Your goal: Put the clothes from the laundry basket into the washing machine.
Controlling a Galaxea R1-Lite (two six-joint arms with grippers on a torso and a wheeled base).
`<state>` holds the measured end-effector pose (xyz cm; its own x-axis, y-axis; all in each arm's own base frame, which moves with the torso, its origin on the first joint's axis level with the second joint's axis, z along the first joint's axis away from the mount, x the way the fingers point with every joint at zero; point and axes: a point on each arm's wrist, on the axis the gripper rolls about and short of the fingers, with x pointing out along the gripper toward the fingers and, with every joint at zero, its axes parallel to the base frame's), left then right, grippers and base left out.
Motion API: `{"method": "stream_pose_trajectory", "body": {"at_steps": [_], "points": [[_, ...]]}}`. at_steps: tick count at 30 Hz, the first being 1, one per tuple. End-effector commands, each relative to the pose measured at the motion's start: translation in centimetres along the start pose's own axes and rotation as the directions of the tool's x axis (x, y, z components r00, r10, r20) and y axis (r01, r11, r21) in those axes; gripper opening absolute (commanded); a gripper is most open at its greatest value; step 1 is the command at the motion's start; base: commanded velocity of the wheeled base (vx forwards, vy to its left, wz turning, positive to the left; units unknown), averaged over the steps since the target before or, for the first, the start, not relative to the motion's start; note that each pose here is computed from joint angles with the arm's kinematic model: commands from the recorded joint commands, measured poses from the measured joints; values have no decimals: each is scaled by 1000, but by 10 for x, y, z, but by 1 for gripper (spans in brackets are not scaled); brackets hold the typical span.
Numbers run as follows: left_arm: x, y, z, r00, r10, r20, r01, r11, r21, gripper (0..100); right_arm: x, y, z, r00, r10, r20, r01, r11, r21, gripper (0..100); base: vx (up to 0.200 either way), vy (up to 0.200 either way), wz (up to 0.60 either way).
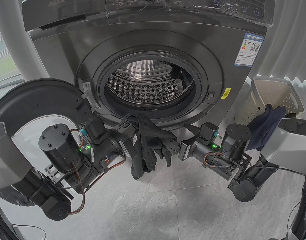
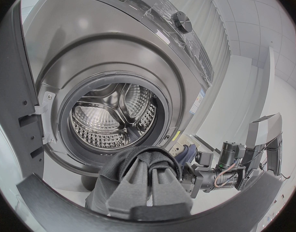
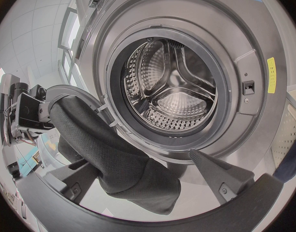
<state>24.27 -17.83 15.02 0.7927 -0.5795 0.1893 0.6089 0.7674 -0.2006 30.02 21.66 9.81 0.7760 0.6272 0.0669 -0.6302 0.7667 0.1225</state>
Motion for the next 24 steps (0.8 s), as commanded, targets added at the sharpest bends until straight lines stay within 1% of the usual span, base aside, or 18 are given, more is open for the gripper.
{"method": "stream_pose_trajectory", "body": {"at_steps": [1,5,14,21,22,24], "points": [[-4,-1,1,1000,-1,-5,1,1000,0,0,2,2,-5,1000,6,-11,-6,1000,1,100,0,0,0],[-6,0,0,1000,-1,-11,1,1000,0,0,4,6,-11,1000,18,-25,-18,1000,1,100,0,0,0],[-7,-5,-1,1000,-17,-16,17,1000,-4,0,30,8,-24,1000,27,5,-27,1000,2,100,0,0,0],[-10,-5,0,1000,-17,-18,17,1000,-3,0,34,7,-19,999,22,36,-22,1000,3,100,0,0,0],[-9,-5,0,1000,-15,-19,15,1000,-3,0,34,7,-15,999,20,49,-20,1000,4,0,0,0,0],[-9,-3,-2,1000,-8,-22,8,1000,-2,0,33,7,-12,998,19,57,-20,1000,4,0,0,0,0]]}}
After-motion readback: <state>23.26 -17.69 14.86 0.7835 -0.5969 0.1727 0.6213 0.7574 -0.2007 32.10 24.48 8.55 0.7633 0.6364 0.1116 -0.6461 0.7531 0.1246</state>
